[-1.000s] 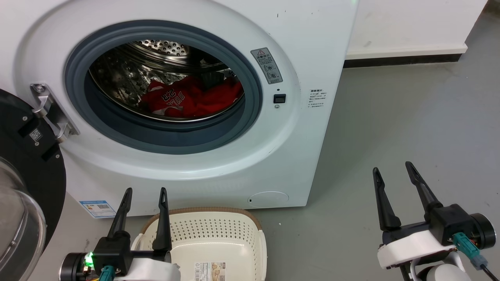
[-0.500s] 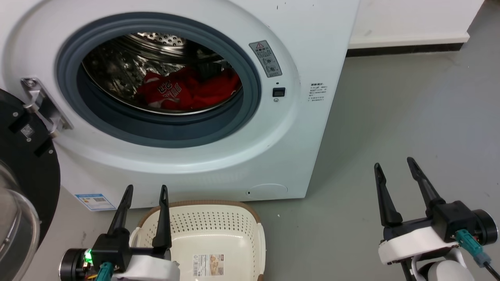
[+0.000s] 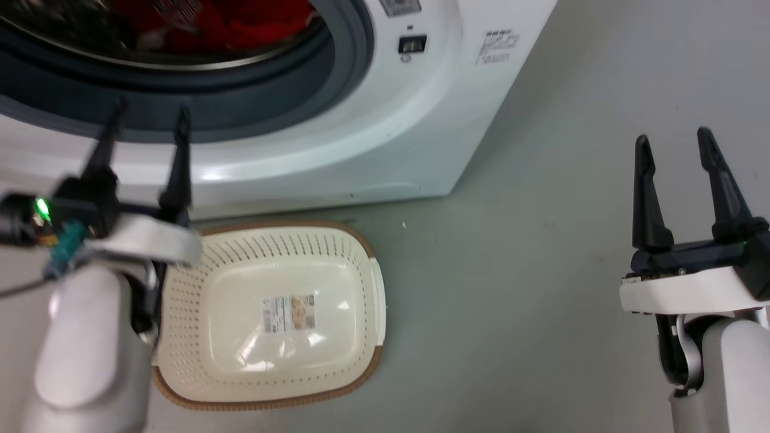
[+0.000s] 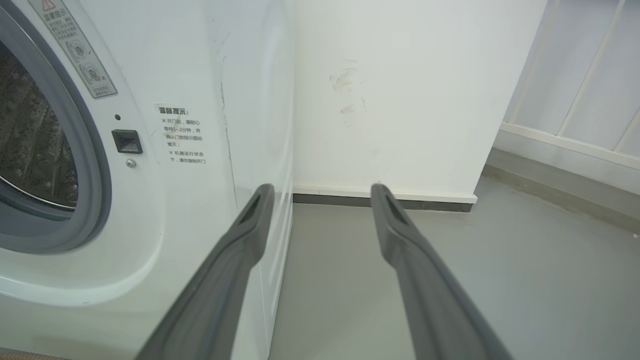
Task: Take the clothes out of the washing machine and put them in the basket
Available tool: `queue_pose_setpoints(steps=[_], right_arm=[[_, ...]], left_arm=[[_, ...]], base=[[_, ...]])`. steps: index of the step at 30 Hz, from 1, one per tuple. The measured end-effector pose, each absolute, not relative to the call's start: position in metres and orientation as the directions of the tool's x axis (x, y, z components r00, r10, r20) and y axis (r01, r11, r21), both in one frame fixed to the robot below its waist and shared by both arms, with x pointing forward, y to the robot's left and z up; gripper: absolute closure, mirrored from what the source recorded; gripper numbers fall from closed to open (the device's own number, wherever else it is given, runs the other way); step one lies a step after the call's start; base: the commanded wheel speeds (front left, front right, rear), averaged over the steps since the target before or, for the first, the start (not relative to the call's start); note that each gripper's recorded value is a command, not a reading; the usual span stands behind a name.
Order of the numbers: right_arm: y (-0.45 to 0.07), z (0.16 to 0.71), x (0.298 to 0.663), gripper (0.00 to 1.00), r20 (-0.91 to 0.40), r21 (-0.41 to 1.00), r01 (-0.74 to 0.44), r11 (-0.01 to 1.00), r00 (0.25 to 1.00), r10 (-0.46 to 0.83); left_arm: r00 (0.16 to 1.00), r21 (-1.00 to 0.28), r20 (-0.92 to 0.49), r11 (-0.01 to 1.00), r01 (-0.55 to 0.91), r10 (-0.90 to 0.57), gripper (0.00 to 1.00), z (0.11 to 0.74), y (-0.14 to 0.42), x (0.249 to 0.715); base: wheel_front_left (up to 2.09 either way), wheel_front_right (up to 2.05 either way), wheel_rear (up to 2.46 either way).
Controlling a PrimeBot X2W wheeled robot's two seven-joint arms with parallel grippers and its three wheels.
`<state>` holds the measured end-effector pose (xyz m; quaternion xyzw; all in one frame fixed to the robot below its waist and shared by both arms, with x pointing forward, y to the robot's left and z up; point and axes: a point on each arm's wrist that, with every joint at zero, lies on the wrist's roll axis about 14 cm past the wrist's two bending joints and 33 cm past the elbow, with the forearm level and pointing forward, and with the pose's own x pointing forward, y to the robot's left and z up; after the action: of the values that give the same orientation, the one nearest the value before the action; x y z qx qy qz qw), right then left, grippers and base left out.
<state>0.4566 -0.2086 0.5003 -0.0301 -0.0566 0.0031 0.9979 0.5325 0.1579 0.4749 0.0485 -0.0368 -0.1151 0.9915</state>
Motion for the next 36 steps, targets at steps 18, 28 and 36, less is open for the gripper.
queue_pose_setpoints(steps=[18,28,36], right_arm=[[-0.238,0.405,0.481,0.0,-0.08,-0.079,0.05,0.996,0.995,-0.056],[-0.242,0.382,0.47,0.0,-0.153,-0.075,0.054,0.996,0.986,-0.065],[-0.246,0.372,0.463,0.0,-0.191,-0.078,0.063,0.995,0.979,-0.077]], left_arm=[[0.898,0.082,-0.35,0.946,0.314,-0.268,0.0,0.382,0.157,0.732],[0.797,0.053,-0.568,0.957,0.284,-0.205,0.0,0.351,0.16,0.779],[0.682,0.055,-0.718,0.966,0.254,-0.139,0.0,0.307,0.169,0.783]], base=[[0.0,0.0,0.0],[0.0,0.0,0.0],[0.0,0.0,0.0]])
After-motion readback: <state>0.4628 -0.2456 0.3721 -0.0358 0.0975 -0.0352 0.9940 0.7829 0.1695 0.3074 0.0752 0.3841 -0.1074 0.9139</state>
